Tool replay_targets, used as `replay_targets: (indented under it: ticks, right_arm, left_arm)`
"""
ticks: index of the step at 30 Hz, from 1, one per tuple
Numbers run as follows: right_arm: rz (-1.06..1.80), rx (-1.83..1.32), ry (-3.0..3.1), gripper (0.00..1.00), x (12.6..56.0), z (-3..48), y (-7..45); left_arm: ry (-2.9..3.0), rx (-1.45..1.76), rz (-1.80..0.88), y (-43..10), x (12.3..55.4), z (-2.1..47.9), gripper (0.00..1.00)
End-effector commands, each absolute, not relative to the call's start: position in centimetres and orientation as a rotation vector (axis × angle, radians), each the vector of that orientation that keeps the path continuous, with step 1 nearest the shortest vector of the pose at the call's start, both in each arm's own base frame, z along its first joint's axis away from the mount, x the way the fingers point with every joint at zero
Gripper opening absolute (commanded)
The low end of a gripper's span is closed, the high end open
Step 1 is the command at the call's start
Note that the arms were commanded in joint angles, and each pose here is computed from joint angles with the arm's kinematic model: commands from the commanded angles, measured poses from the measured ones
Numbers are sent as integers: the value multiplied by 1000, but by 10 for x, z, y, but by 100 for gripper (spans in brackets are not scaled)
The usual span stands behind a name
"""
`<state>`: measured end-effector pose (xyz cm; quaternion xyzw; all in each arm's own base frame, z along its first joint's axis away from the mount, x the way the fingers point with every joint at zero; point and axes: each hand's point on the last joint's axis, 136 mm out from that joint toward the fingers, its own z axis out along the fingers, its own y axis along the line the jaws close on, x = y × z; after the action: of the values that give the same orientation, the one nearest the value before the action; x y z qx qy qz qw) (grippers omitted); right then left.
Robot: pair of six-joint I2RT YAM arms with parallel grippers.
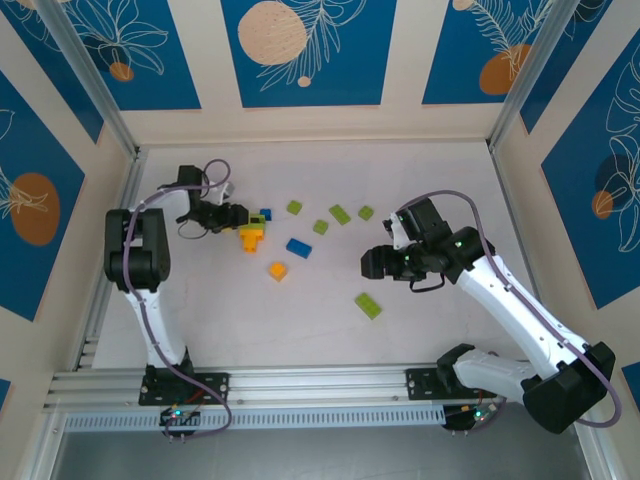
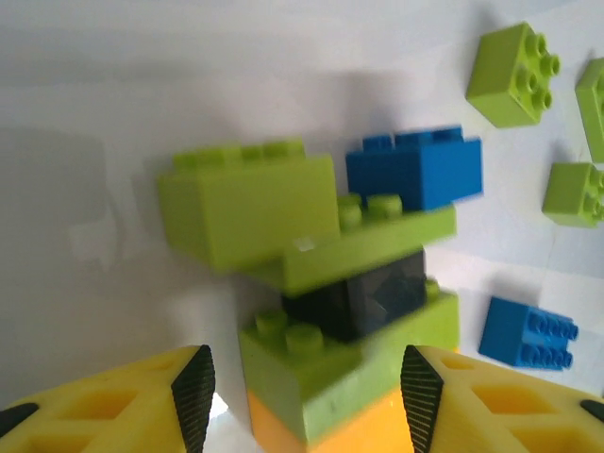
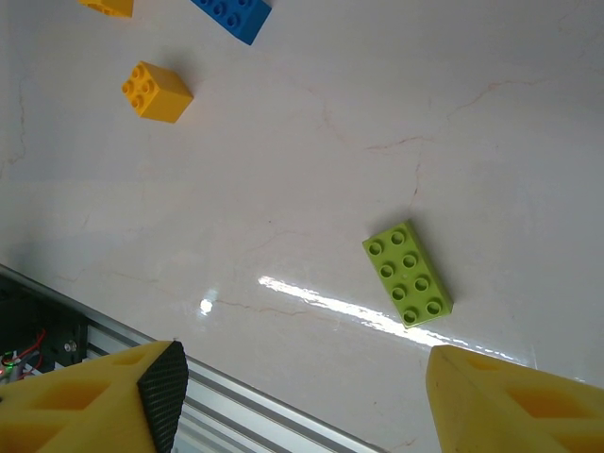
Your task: Assemble a carrot with lego
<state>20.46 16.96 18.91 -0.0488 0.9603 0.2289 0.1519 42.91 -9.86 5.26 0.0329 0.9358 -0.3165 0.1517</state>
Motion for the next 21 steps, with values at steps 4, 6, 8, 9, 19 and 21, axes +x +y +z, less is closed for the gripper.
replay_targets:
  ticks: [4,6,8,9,19,21]
  right_arm:
    - [674,-186,2808,69,205,177,183]
    - [659,-215,2808,69,209,176,187]
    - [641,-236,2807,70,215,175,189]
    - [634,-247,2804,70,219,176,190]
    - [483,-542,2732,70,276,174,208]
    - [449,-623,2697,70,293,170,214]
  left_arm:
    - [2375,145,-790,-110,413,156,65]
    - [2301,180,-769,-127,393,173,66]
    - [2244,239,-747,-149,371,181,69]
    - [2225,278,-736,-163,358,179,71]
    - [2029,530,-545,-223,288,129,96]
    - [2031,539,-472,-221,288,123,97]
